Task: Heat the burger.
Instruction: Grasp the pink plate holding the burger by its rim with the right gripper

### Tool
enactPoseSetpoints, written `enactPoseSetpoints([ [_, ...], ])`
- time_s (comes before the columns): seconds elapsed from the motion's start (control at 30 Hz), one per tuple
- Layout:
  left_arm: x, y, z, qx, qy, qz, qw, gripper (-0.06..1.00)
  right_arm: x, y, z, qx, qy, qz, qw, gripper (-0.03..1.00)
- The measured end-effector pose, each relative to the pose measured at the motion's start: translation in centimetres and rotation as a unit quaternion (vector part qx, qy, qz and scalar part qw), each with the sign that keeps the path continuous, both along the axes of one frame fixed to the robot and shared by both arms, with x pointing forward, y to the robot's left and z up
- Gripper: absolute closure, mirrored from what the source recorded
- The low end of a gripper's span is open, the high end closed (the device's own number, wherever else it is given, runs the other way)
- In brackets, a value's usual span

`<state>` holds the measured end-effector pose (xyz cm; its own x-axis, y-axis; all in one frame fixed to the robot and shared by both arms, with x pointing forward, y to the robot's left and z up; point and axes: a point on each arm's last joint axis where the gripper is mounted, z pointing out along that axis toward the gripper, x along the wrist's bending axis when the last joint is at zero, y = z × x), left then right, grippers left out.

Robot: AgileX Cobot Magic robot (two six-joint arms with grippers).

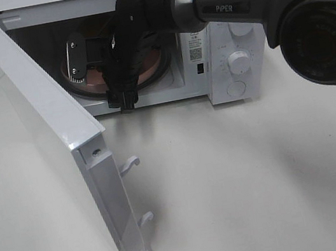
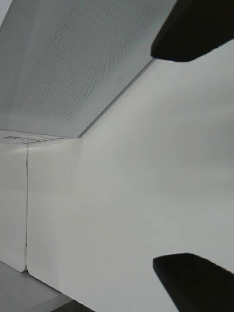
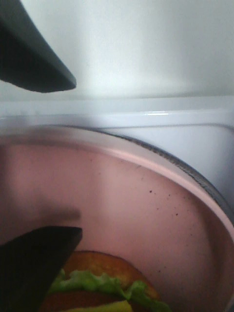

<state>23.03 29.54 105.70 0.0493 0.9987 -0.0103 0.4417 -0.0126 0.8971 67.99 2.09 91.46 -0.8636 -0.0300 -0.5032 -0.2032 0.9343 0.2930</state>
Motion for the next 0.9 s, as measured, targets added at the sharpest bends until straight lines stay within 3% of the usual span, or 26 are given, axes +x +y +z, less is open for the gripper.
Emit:
enactPoseSetpoints([
  [0.9, 0.0, 0.0, 0.0, 0.0, 0.0, 0.0, 1.0, -0.04, 0.0, 0.3, -2.0, 0.012, 0.025, -0.008, 1.0, 0.2],
])
